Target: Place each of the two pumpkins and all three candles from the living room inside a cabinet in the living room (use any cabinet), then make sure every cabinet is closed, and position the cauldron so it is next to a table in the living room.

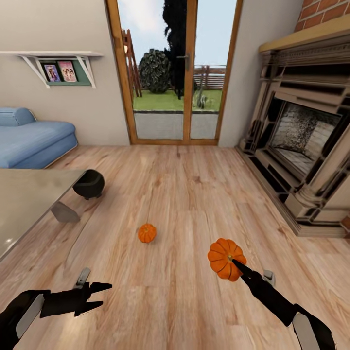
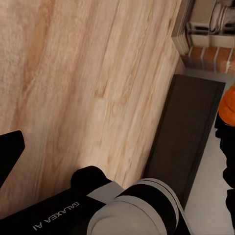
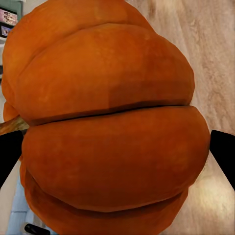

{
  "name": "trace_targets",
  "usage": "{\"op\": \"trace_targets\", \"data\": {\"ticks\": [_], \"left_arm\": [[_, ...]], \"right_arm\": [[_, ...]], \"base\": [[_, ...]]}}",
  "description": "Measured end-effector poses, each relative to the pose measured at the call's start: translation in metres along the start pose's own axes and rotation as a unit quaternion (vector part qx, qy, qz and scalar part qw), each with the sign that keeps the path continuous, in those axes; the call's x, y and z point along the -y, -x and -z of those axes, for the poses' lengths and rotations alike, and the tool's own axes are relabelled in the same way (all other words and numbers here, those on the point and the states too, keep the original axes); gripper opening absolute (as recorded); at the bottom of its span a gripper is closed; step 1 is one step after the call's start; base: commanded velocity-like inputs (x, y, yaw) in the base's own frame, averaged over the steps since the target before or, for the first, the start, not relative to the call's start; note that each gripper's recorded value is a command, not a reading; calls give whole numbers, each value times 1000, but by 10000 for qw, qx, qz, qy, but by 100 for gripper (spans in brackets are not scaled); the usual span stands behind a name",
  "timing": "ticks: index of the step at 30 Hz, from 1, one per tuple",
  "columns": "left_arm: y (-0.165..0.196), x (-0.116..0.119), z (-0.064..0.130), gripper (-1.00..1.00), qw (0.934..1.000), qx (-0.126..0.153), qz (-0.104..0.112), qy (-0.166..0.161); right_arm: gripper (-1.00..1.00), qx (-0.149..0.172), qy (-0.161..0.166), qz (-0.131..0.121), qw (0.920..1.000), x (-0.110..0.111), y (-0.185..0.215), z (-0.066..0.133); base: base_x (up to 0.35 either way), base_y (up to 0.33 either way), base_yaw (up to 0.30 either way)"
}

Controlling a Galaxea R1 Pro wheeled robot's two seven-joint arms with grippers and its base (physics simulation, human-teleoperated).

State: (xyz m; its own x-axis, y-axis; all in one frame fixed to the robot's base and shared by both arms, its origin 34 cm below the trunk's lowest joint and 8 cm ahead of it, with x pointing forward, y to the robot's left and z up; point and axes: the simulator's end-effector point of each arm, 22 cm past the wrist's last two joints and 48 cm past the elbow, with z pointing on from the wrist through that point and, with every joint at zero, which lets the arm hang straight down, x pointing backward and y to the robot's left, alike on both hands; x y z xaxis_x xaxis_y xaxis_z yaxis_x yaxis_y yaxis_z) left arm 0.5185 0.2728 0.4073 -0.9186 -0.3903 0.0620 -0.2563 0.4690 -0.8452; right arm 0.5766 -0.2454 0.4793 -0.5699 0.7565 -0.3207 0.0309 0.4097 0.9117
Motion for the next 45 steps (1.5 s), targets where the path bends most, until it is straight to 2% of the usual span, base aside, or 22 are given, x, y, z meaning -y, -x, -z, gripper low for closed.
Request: {"op": "trace_targets", "data": {"ticks": [29,32,35,39,41,45], "left_arm": [[0,-1,0,100,10000,3,-7,12],[0,-1,0,100,10000,5,-5,16],[1,-1,2,100,10000,23,5,13],[2,-2,2,100,10000,43,8,19],[3,-2,2,100,10000,58,-8,20],[6,-2,2,100,9999,130,-104,18]], "right_arm": [[-100,-26,-69,15,10000,2,-2,-2],[-100,-28,-254,84,9996,-2,4,-16],[-100,115,-199,189,9996,-24,23,-36],[-100,184,-177,265,9993,-38,33,-50],[-100,141,-160,338,9992,-47,33,-58],[-100,-38,-273,340,9990,-48,31,-62]], "base": [[331,0,0],[331,0,0],[331,0,0],[331,0,0],[331,0,0],[331,0,0]]}}
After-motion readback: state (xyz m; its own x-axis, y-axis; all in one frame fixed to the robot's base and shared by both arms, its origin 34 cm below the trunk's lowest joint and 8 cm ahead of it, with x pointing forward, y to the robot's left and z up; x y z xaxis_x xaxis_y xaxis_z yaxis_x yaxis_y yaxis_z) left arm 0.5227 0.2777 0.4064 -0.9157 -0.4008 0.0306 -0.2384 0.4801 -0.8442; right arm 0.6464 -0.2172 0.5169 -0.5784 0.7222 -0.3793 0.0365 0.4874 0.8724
